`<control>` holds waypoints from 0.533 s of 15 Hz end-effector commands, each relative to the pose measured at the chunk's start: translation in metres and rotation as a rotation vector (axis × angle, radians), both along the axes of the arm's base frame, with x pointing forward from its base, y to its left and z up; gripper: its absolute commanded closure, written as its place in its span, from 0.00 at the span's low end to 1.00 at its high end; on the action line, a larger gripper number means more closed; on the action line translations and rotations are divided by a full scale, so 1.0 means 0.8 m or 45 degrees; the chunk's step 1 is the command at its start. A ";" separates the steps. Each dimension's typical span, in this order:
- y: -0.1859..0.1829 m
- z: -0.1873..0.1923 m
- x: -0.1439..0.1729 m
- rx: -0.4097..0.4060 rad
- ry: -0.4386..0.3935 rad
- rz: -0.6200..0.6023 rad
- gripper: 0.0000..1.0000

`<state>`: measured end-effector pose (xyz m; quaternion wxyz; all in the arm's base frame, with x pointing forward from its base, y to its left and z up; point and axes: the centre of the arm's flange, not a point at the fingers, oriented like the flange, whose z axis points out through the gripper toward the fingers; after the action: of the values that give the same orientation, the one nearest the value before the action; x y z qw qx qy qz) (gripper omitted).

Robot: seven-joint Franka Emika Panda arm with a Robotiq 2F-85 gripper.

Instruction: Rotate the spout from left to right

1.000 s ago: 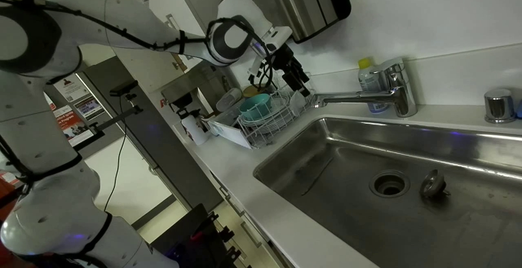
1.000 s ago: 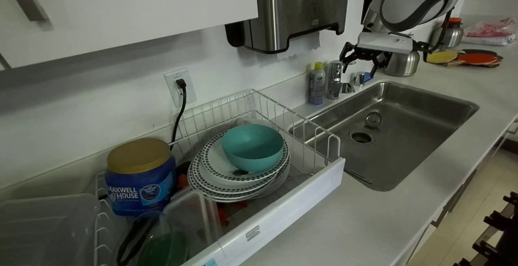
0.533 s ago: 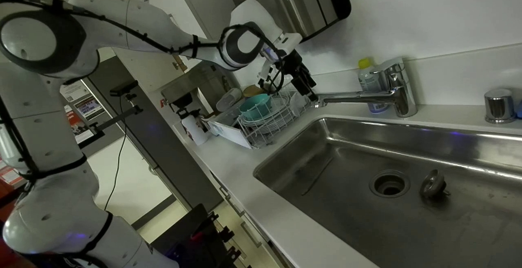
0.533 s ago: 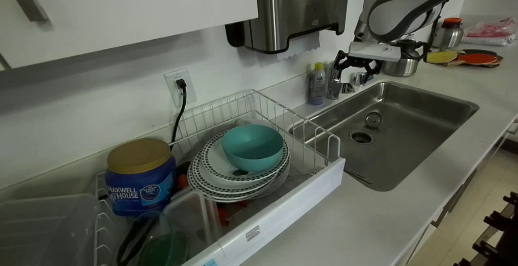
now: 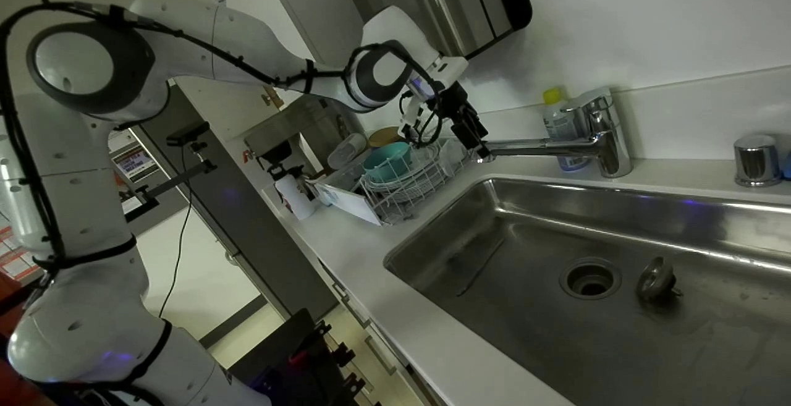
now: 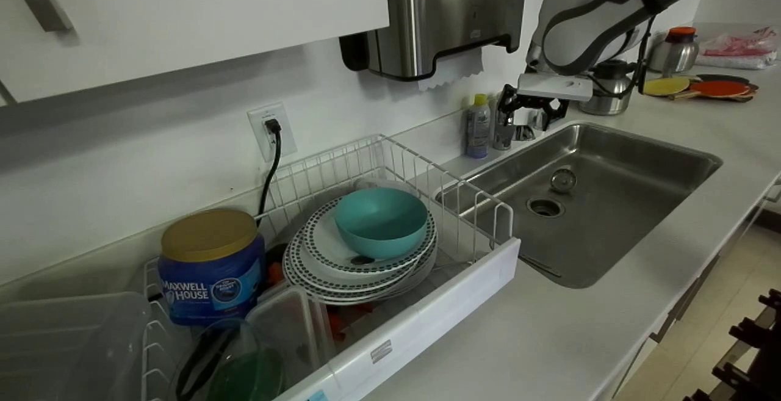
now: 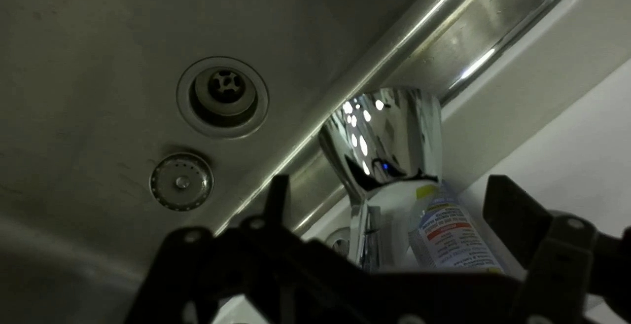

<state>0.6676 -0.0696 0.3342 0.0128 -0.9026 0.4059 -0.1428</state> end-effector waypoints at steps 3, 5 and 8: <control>-0.004 -0.011 0.025 -0.031 -0.009 -0.074 0.00; -0.006 -0.016 0.030 -0.043 -0.012 -0.082 0.00; -0.009 -0.022 0.036 -0.058 -0.008 -0.083 0.26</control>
<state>0.6836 -0.0791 0.3177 -0.0016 -0.8954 0.4205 -0.1466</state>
